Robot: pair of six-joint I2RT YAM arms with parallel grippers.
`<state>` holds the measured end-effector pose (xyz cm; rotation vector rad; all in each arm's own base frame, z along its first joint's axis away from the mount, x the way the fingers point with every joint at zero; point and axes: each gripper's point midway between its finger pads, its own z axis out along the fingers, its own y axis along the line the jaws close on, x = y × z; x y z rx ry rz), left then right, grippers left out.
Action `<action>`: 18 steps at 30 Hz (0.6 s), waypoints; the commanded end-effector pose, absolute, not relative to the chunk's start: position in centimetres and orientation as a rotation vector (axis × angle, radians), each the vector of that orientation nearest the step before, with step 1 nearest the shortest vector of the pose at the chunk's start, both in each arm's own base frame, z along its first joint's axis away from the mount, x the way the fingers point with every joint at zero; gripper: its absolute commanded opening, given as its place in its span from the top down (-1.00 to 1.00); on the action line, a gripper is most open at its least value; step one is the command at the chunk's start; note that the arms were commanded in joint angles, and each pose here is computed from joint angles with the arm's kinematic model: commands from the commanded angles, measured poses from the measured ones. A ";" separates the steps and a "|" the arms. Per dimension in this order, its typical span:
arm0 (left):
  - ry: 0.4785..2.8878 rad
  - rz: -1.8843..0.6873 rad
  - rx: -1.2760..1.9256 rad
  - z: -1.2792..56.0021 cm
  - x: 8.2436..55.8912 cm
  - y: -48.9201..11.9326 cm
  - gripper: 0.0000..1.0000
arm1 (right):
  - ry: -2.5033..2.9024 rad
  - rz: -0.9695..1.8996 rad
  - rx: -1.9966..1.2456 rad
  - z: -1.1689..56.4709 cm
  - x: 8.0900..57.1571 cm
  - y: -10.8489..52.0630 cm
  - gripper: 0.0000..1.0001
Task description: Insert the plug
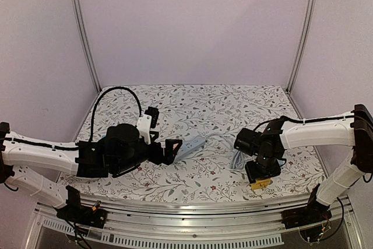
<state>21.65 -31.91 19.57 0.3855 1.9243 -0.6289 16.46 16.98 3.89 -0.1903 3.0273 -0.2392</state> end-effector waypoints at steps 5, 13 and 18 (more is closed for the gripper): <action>1.925 -0.621 0.420 19.1 21.0 -32.0 -0.99 | 2.919 -0.186 -0.185 5.2 19.3 19.3 -0.14; 1.928 -0.616 0.425 19.0 21.1 -32.2 -0.99 | 2.921 -0.237 -0.218 3.8 20.2 20.0 -0.36; 1.927 -0.623 0.426 19.1 20.9 -32.1 -0.99 | 2.927 -0.234 -0.210 3.8 20.2 20.2 -0.61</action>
